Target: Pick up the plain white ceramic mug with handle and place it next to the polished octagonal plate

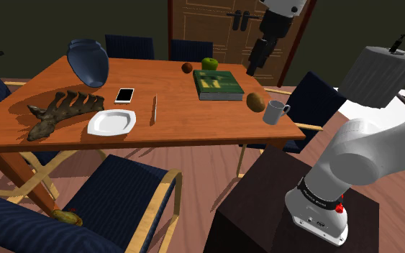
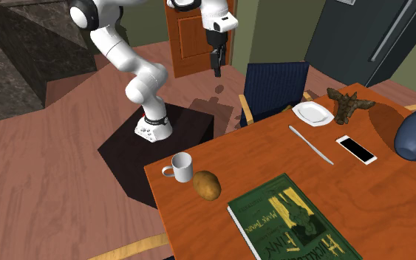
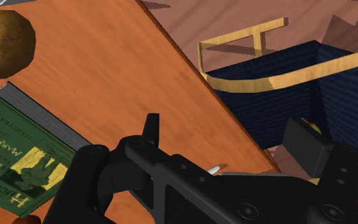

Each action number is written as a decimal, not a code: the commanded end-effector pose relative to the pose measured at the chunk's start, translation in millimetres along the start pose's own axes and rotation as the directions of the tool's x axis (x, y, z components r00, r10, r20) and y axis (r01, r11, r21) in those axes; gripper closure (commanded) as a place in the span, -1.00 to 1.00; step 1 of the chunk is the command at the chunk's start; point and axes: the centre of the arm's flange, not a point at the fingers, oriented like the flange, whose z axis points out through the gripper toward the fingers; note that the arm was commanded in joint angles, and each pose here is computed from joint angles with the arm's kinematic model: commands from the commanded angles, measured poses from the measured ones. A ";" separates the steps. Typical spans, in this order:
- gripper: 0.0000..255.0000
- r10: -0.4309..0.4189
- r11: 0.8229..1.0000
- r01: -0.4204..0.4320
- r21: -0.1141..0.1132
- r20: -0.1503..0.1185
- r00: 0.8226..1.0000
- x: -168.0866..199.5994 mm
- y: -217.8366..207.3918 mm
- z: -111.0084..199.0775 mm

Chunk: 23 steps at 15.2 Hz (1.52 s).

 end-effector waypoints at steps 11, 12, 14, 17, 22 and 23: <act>-1.00 -0.006 1.000 0.006 -0.001 0.032 0.999 -37.1 101.5 73.0; -1.00 -0.007 1.000 0.007 -0.001 0.035 0.999 -40.9 111.7 80.2; -1.00 -0.008 1.000 0.008 -0.001 0.041 0.999 -48.5 132.0 94.7; -1.00 -0.010 1.000 0.010 -0.001 0.051 0.999 -60.1 162.6 116.2; -1.00 -0.013 1.000 0.013 -0.002 0.066 0.998 -79.8 213.6 151.8; -1.00 -0.014 1.000 0.014 -0.002 0.070 0.997 -83.8 223.8 158.9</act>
